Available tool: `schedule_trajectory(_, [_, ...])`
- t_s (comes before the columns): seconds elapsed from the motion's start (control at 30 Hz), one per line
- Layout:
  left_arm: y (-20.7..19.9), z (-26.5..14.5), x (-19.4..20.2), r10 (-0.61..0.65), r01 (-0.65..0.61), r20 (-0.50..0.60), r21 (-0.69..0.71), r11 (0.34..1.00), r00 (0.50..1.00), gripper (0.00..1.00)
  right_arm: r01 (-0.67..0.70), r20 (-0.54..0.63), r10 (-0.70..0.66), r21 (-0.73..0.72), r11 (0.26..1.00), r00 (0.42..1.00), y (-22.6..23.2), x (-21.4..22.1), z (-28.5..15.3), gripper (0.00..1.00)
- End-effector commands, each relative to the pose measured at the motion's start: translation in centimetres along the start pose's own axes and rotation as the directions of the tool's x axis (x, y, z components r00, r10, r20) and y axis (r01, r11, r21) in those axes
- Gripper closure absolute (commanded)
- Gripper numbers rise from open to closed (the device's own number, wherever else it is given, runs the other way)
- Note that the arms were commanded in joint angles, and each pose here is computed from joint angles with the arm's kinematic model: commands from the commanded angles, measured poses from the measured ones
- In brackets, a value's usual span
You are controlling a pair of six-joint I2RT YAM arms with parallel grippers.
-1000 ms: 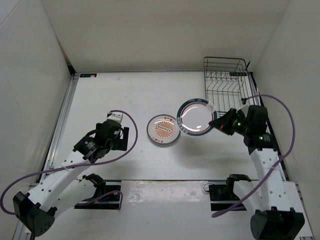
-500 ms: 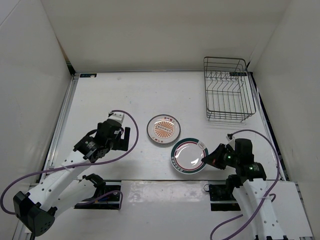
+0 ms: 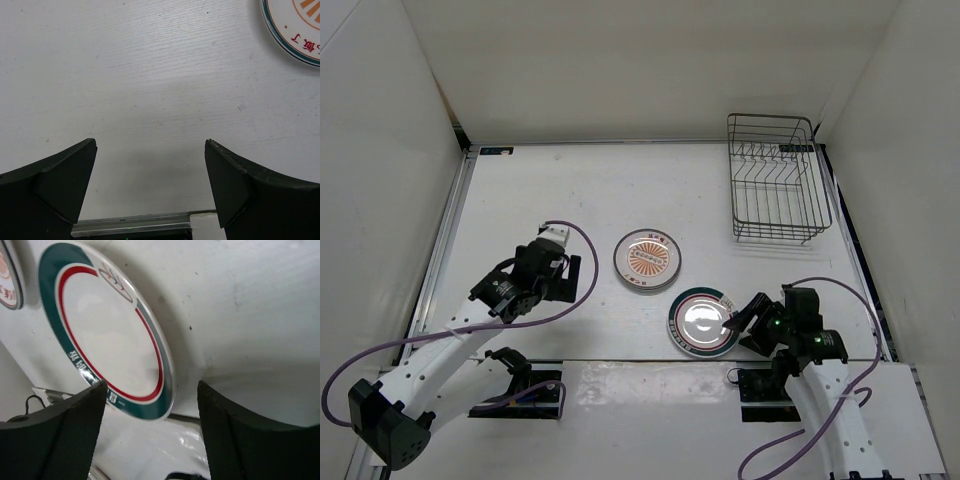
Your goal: Unload the plates from the dish rack
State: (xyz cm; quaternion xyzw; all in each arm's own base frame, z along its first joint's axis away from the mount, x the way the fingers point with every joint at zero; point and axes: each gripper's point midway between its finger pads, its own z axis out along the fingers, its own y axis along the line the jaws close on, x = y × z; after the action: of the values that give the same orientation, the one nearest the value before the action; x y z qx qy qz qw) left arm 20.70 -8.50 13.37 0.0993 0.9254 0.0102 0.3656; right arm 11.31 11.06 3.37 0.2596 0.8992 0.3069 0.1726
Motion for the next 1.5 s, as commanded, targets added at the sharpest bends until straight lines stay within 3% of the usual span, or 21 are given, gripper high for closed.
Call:
schedule_trajectory(0.0, [0.7,-0.1,0.1,0.001,-0.001,0.002,-0.036,0.999,1.0,0.0,0.018,0.024,-0.019,0.055,0.998,1.0,0.5,-0.9,-1.6,0.23])
schedule_trajectory(0.07, [1.1,0.0,0.3,0.004,-0.004,-0.002,-0.06,0.998,1.0,0.0,0.041,0.043,-0.045,0.086,0.995,0.998,1.5,-1.9,-3.0,0.19])
schedule_trajectory(0.1, [1.4,0.0,0.2,0.008,-0.008,-0.001,-0.073,0.997,1.0,0.0,0.061,0.04,-0.065,0.107,0.992,0.997,1.4,-2.1,-3.3,0.1])
schedule_trajectory(0.2, [1.8,0.1,0.2,0.006,-0.007,-0.009,-0.103,0.995,1.0,0.0,0.103,0.037,-0.109,0.153,0.983,0.993,3.0,-3.5,-5.3,0.1])
schedule_trajectory(0.23, [1.8,0.1,0.4,0.006,-0.008,-0.017,-0.106,0.994,1.0,0.0,0.122,-0.017,-0.121,0.189,0.974,0.992,2.8,-3.6,-5.2,0.1])
schedule_trajectory(0.37, [2.2,0.2,0.3,0.003,-0.005,-0.014,-0.132,0.991,1.0,0.0,0.231,0.019,-0.236,0.142,0.962,0.972,7.7,-7.0,-7.8,0.1])
schedule_trajectory(0.47, [2.3,0.3,0.3,0.003,-0.003,-0.005,-0.136,0.991,1.0,0.0,0.343,0.116,-0.344,0.024,0.939,0.932,12.6,-9.6,-9.4,0.1])
schedule_trajectory(0.57, [2.3,0.4,0.3,0.008,-0.008,-0.003,-0.132,0.991,1.0,0.0,0.406,0.217,-0.383,-0.077,0.91,0.898,16.4,-11.4,-10.5,0.1])
schedule_trajectory(0.67, [2.1,0.7,0.5,0.015,-0.018,-0.021,-0.134,0.991,1.0,0.0,0.426,0.219,-0.391,-0.149,0.892,0.894,18.3,-11.5,-10.2,0.1])
schedule_trajectory(1.2, [1.9,0.9,0.3,0.024,-0.026,-0.019,-0.128,0.991,1.0,0.0,0.578,0.173,-0.558,-0.094,0.811,0.811,19.7,-11.9,-10.9,0.1])
schedule_trajectory(1.47, [1.4,0.6,0.2,0.025,-0.027,-0.023,-0.091,0.996,0.999,0.0,0.582,0.084,-0.577,-0.077,0.809,0.813,17.3,-10.7,-8.9,0.1])
